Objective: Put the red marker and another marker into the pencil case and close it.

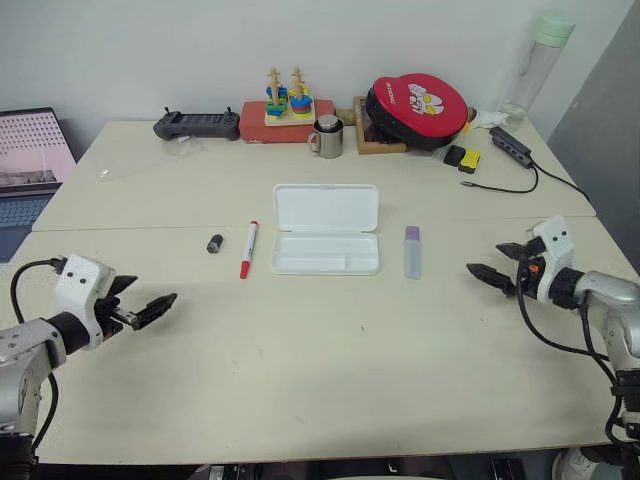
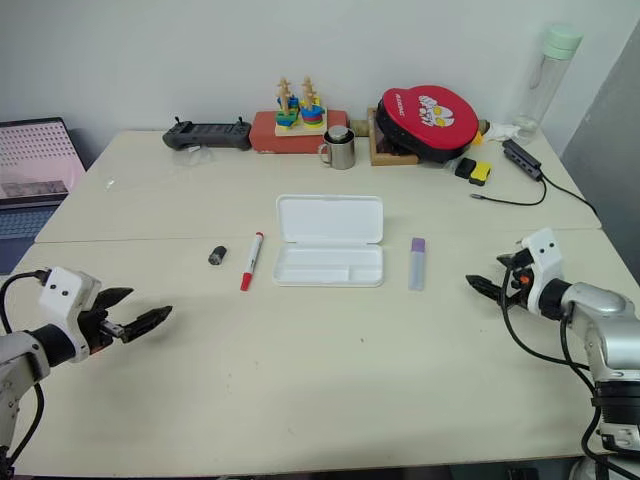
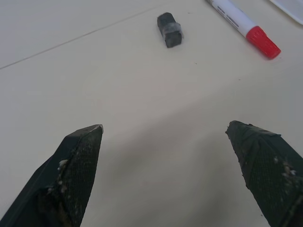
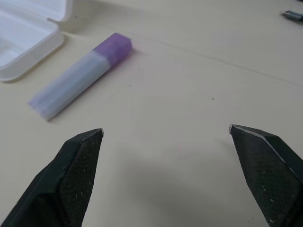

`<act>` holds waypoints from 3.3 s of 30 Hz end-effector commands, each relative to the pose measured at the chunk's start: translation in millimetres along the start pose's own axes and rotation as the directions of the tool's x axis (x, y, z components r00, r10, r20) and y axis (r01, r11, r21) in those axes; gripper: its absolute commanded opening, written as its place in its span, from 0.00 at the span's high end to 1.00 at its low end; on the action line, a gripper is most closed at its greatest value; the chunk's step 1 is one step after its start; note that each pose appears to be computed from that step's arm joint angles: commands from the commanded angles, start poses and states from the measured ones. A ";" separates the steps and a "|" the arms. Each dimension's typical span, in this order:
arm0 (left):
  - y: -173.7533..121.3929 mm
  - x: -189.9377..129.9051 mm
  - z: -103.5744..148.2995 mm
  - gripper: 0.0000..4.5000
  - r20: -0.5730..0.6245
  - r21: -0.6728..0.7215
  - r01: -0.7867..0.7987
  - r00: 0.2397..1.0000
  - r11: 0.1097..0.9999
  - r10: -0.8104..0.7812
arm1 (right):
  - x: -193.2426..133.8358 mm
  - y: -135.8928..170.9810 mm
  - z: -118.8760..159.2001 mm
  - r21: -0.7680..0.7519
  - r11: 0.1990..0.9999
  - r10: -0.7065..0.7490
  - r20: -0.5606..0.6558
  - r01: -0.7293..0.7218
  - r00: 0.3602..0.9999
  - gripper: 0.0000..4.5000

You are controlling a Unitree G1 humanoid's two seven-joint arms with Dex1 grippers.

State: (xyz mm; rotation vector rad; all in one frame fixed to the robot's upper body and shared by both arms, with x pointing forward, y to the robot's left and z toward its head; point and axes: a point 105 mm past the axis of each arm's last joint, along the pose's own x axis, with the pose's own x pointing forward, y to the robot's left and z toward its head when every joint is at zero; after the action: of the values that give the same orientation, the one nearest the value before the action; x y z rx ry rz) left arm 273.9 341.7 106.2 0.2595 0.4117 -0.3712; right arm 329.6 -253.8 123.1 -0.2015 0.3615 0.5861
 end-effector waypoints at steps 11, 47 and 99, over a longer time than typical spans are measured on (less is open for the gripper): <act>-8.6 1.0 -1.4 0.00 -0.048 0.022 0.042 0.998 0.999 -0.041 | -5.1 6.4 17.9 -0.045 0.998 0.055 0.021 -0.054 0.998 0.00; -163.4 59.5 125.7 0.00 0.256 0.241 0.525 0.777 0.816 -0.575 | 117.2 159.4 71.8 -0.386 0.677 0.571 -0.260 -0.626 0.778 0.00; -62.3 -3.7 46.6 0.00 0.140 -0.092 0.177 0.977 0.980 -0.164 | 76.6 214.7 45.8 -0.436 0.522 0.699 -0.275 -0.733 0.661 0.67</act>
State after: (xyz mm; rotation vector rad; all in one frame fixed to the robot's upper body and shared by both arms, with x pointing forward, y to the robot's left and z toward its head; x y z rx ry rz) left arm 261.2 249.7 126.0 0.0838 0.3485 -0.6137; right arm 276.9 -30.0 93.7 -0.6280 0.4298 1.5230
